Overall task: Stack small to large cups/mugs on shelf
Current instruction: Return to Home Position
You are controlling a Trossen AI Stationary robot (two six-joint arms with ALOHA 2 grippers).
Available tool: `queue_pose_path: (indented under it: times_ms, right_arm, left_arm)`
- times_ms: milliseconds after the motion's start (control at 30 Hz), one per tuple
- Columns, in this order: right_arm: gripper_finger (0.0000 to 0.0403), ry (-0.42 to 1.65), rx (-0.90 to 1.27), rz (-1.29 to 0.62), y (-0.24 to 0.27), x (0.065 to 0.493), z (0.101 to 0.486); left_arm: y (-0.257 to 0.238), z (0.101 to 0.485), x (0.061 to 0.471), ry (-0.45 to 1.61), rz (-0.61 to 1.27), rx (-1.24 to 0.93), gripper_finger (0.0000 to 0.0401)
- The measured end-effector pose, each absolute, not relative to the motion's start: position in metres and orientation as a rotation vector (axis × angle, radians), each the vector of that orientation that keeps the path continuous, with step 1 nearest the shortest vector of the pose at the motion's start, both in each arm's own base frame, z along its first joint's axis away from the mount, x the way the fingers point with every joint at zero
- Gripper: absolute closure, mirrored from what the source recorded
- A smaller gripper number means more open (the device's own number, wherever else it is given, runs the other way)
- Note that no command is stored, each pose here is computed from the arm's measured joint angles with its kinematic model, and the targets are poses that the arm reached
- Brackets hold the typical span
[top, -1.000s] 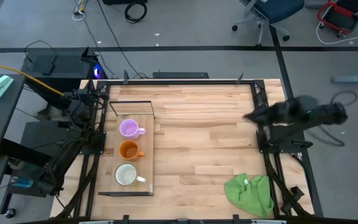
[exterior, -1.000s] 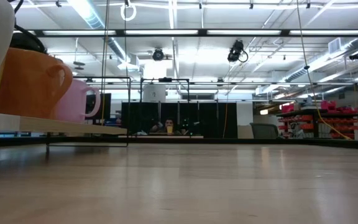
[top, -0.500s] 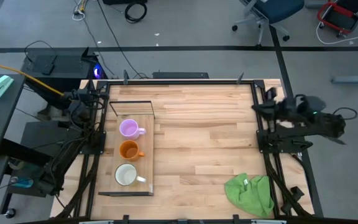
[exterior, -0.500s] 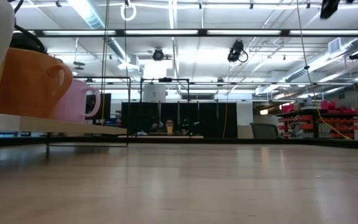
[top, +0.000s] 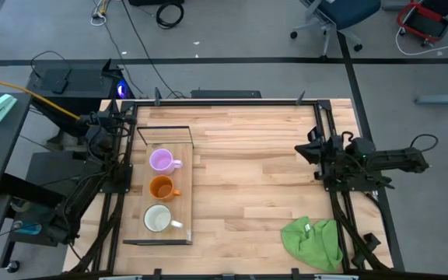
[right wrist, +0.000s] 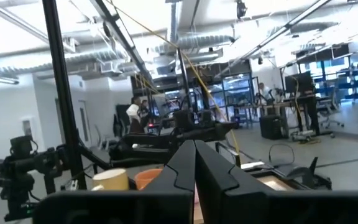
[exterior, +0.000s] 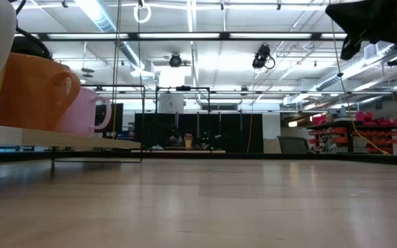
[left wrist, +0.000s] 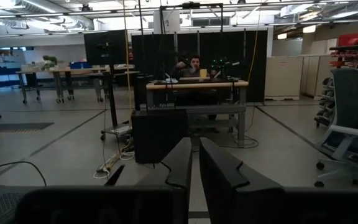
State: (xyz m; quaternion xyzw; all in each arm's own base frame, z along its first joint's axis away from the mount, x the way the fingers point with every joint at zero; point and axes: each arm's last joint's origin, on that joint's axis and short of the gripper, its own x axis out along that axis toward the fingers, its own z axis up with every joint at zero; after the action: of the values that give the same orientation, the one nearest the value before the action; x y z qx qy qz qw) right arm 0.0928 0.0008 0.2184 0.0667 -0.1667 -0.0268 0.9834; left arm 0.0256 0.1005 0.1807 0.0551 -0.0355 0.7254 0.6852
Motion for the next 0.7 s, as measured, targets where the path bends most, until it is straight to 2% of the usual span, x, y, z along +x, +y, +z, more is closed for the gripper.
queue_pose_path:
  times_ms: [200,433,700]
  right_arm:
    - [0.039,-0.351,0.142,-0.052,0.001,0.096,0.2]
    - [0.0391,-0.345,0.122,-0.056,0.001,0.097,0.199]
    - [0.0389,-0.192,-0.027,-0.077,0.001,0.101,0.185]
  left_arm:
    - [0.101,0.181,0.026,-0.08,1.625,0.124,0.0365]
    - [0.101,0.181,0.026,-0.08,1.625,0.123,0.037]
    - [0.101,0.181,0.026,-0.08,1.625,0.123,0.0361]
